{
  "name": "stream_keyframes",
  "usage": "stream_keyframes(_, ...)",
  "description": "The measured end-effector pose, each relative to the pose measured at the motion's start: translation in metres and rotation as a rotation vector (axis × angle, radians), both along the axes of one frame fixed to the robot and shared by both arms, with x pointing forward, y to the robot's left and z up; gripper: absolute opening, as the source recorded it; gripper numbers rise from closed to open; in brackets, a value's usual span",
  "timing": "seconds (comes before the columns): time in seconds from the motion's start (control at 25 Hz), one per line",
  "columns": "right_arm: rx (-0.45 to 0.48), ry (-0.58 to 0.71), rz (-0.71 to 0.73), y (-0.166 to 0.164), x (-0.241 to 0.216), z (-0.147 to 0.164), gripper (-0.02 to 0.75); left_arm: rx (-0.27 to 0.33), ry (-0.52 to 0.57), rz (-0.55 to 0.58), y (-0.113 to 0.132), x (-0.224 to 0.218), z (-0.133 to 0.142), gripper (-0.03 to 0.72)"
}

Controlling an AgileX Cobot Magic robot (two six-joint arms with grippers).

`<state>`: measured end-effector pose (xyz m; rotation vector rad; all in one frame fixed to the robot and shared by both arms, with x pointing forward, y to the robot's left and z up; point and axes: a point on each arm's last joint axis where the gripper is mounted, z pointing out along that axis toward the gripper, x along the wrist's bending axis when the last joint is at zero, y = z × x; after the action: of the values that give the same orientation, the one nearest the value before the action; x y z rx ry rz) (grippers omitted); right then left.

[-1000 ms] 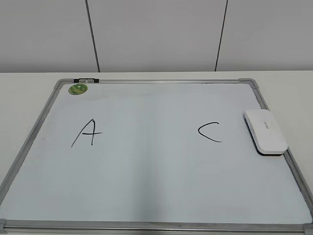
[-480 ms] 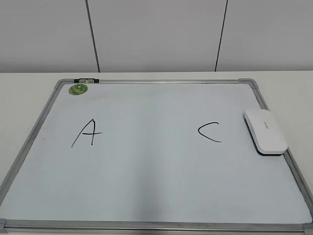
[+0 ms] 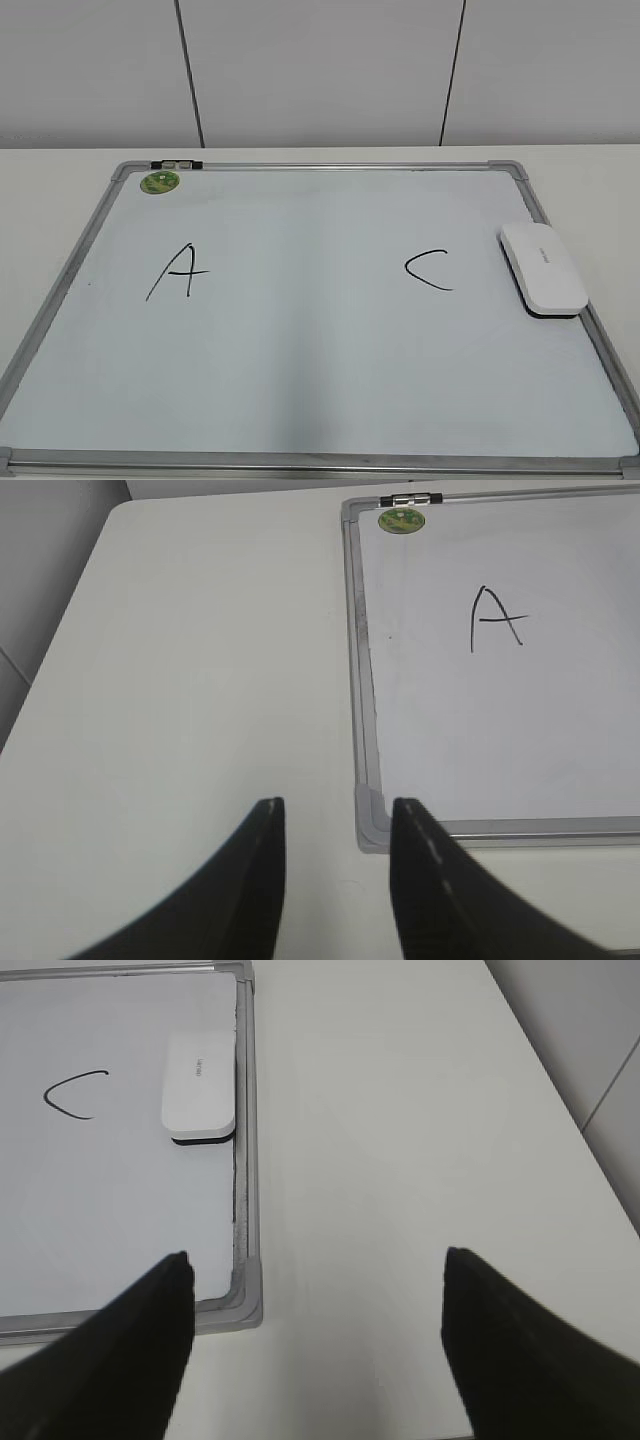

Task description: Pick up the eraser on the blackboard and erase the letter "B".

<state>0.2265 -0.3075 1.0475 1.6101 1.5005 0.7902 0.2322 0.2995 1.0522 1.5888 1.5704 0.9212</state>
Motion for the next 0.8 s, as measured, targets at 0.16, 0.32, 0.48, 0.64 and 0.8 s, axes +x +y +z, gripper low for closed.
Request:
stream_keyframes(0.16, 0.0, 0.0, 0.0, 0.0, 0.0, 0.0, 0.591, 0.0, 0.0, 0.0, 0.0, 0.0, 0.0, 0.249)
stream_keyframes(0.32, 0.0, 0.0, 0.0, 0.0, 0.0, 0.0, 0.591, 0.0, 0.0, 0.0, 0.0, 0.0, 0.0, 0.249)
stream_keyframes(0.48, 0.0, 0.0, 0.0, 0.0, 0.0, 0.0, 0.591, 0.0, 0.0, 0.0, 0.0, 0.0, 0.0, 0.249)
stream_keyframes(0.64, 0.0, 0.0, 0.0, 0.0, 0.0, 0.0, 0.591, 0.0, 0.0, 0.0, 0.0, 0.0, 0.0, 0.249)
stream_keyframes(0.8, 0.0, 0.0, 0.0, 0.0, 0.0, 0.0, 0.591, 0.0, 0.0, 0.0, 0.0, 0.0, 0.0, 0.249)
